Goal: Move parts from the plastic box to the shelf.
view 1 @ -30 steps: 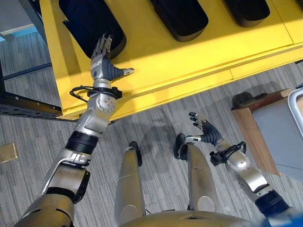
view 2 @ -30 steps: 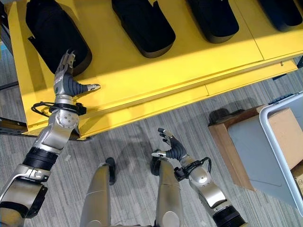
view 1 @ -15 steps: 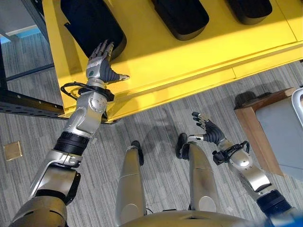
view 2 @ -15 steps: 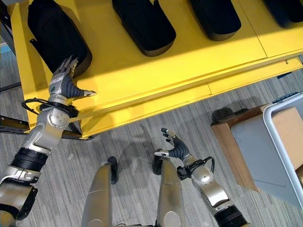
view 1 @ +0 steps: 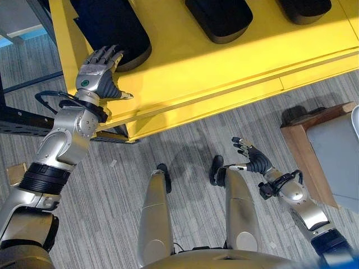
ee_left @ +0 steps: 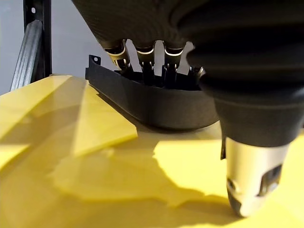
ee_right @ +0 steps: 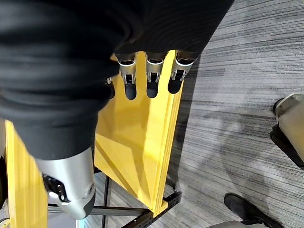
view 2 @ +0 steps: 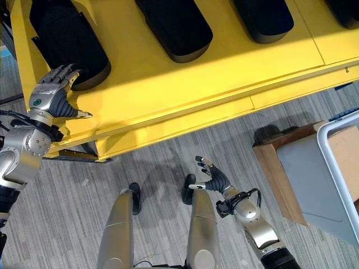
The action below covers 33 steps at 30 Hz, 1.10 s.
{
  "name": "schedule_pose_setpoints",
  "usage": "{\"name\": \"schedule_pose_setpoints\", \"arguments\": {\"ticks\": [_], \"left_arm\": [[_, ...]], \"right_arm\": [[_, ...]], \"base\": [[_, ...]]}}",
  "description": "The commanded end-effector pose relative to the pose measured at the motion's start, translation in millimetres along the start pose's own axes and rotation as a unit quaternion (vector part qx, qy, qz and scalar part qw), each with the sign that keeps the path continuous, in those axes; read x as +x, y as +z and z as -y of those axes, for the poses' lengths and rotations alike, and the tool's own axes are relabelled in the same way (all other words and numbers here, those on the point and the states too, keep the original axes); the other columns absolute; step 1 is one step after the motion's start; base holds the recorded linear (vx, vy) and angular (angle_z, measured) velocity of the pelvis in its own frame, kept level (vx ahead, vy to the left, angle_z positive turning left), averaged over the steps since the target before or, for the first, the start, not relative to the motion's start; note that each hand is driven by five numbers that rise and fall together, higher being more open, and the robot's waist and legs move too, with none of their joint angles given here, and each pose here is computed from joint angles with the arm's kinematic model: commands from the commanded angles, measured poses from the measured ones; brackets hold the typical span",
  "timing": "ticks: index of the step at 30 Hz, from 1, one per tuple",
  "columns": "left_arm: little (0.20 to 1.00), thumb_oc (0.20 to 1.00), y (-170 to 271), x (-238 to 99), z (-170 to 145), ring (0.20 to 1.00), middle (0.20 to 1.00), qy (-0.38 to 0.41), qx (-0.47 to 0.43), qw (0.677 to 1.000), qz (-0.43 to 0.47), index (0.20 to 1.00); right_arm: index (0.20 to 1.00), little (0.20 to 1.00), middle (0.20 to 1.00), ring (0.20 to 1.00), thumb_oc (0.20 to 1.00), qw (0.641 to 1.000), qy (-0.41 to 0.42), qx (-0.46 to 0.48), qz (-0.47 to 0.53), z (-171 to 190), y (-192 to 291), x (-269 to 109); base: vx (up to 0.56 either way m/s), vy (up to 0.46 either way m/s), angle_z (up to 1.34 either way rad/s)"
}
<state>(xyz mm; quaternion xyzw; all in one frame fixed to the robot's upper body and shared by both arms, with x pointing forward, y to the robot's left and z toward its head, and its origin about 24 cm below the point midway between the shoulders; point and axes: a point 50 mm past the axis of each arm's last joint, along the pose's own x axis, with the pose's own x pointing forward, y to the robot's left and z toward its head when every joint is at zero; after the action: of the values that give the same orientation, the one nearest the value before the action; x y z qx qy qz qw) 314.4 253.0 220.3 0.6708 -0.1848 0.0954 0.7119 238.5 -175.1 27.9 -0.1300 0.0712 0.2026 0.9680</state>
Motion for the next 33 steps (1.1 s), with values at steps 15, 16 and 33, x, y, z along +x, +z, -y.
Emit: {"name": "schedule_pose_setpoints", "arguments": {"ticks": [15,16,33], "left_arm": [[1.000,1.000,26,0,-16,1.000,1.000,0.001,0.096,0.991,0.092,1.000],[1.000,1.000,26,0,-17,1.000,1.000,-0.001,0.107,0.990,0.095,1.000],[1.000,1.000,14,-20,-19,1.000,1.000,-0.075,0.227,0.962,0.135,1.000]], "right_arm": [[1.000,1.000,1.000,1.000,1.000,0.999,-0.003,-0.028,0.024,9,10,-13],[1.000,1.000,1.000,1.000,1.000,0.999,-0.005,-0.030,0.024,10,10,-14],[1.000,1.000,1.000,1.000,1.000,0.999,-0.002,-0.038,0.022,16,11,-21]], "base": [[0.00,0.000,0.00],[0.00,0.000,0.00],[0.00,0.000,0.00]]}}
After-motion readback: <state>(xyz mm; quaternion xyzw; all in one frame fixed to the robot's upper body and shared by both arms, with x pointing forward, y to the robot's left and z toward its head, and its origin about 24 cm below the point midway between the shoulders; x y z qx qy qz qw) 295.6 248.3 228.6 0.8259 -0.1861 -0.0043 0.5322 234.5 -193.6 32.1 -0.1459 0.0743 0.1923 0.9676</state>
